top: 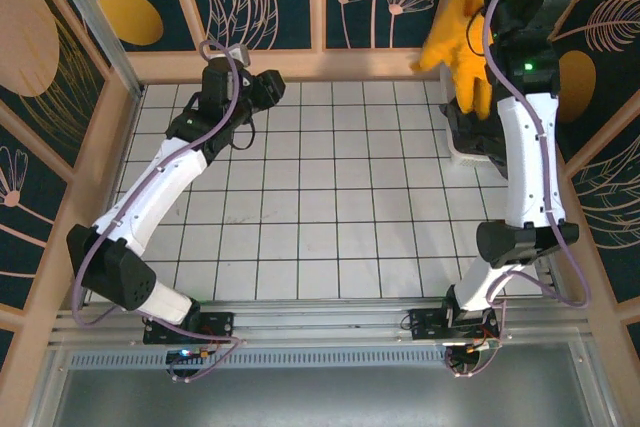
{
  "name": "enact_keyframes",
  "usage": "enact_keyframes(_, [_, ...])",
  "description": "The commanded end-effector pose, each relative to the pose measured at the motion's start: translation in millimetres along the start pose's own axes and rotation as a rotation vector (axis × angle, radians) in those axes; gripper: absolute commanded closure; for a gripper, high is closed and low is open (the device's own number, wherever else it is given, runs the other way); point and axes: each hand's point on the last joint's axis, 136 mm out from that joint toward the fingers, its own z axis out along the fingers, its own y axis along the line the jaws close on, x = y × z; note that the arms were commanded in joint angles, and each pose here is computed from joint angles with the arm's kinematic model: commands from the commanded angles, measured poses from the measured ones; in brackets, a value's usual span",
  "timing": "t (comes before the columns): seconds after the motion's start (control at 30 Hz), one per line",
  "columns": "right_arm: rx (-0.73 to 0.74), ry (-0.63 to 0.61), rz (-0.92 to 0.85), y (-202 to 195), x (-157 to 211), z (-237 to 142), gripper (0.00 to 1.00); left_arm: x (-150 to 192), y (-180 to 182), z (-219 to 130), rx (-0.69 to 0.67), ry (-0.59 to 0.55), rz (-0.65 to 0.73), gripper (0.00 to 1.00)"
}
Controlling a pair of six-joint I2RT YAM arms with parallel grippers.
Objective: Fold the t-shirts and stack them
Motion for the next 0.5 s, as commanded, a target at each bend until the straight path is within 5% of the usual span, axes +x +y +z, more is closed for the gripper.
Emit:
enact_keyframes(0.0, [-0.185,0.02,-0.001,68.7,13.1,-4.5,1.0,-19.7,9.8,-26.1,-0.085,-0.074,-0.041,0.5])
enact_keyframes(0.1, [-0.24,0.165,0.03,106.5,85.6,-6.6,1.0,-31.1,24.3,-43.9,-0.171,-0.133,-0.056,0.5])
enact_keyframes(0.3, [-0.39,0.609,0.024,189.7,294.9,-42.8,0.98,-49.6,55.6,-93.7,-0.328,-0.27,-0.097,0.46])
enact_keyframes(0.37, [-0.421,0.82,0.009,195.4,374.6,-64.3,0.61,-43.7,68.3,-102.7,-0.377,-0.267,-0.103,0.42])
enact_keyframes(0.47, [-0.409,1.024,0.006,185.0,441.1,-86.6,0.48,-22.9,85.0,-105.2,-0.434,-0.204,-0.096,0.4])
